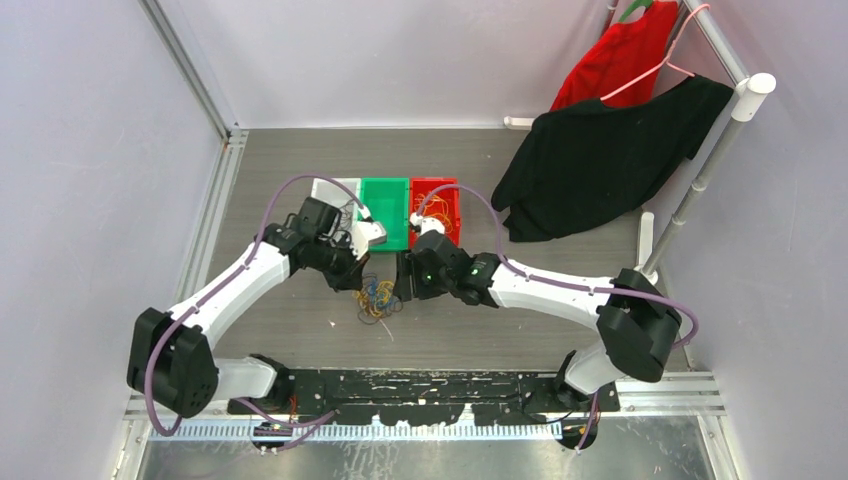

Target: Untangle the cables

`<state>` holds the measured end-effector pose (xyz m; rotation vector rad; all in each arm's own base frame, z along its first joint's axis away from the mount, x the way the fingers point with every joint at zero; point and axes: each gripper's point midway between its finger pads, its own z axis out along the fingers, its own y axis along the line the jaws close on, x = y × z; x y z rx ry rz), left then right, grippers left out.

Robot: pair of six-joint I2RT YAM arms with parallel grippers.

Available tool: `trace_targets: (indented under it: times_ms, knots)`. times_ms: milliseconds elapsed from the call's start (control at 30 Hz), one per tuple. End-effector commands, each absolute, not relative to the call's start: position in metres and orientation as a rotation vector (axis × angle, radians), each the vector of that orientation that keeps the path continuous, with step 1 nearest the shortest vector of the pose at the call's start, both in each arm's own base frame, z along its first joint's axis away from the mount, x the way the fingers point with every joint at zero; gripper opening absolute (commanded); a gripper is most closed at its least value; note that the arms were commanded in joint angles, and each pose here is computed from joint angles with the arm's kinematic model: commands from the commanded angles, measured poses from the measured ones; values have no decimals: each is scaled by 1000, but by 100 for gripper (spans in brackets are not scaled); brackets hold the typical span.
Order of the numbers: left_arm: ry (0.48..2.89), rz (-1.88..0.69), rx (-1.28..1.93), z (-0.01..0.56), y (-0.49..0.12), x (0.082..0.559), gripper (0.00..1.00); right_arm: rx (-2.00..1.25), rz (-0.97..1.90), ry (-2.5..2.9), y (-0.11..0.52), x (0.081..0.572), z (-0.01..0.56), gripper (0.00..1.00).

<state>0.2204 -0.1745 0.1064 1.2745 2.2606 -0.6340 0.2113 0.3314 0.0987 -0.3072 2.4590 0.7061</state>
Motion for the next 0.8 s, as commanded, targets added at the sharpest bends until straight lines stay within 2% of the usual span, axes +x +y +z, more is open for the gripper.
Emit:
trace_targets:
  times_ms: [0, 233, 400, 600, 767]
  knots:
    - [2225, -766, 1186, 140, -187, 209, 0, -284, 817, 2230, 361, 235, 157, 62]
    - [2235, -960, 1150, 186, -197, 181, 0, -316, 1024, 2059, 377, 228, 191, 63]
    - [2251, -910, 1090, 204, -194, 185, 0, -314, 1161, 1985, 386, 219, 204, 64]
    - [2252, -812, 989, 215, -189, 201, 0, -337, 1176, 1982, 380, 211, 206, 65]
    - [2254, -834, 931, 230, -193, 204, 0, -373, 1217, 1931, 379, 204, 215, 65]
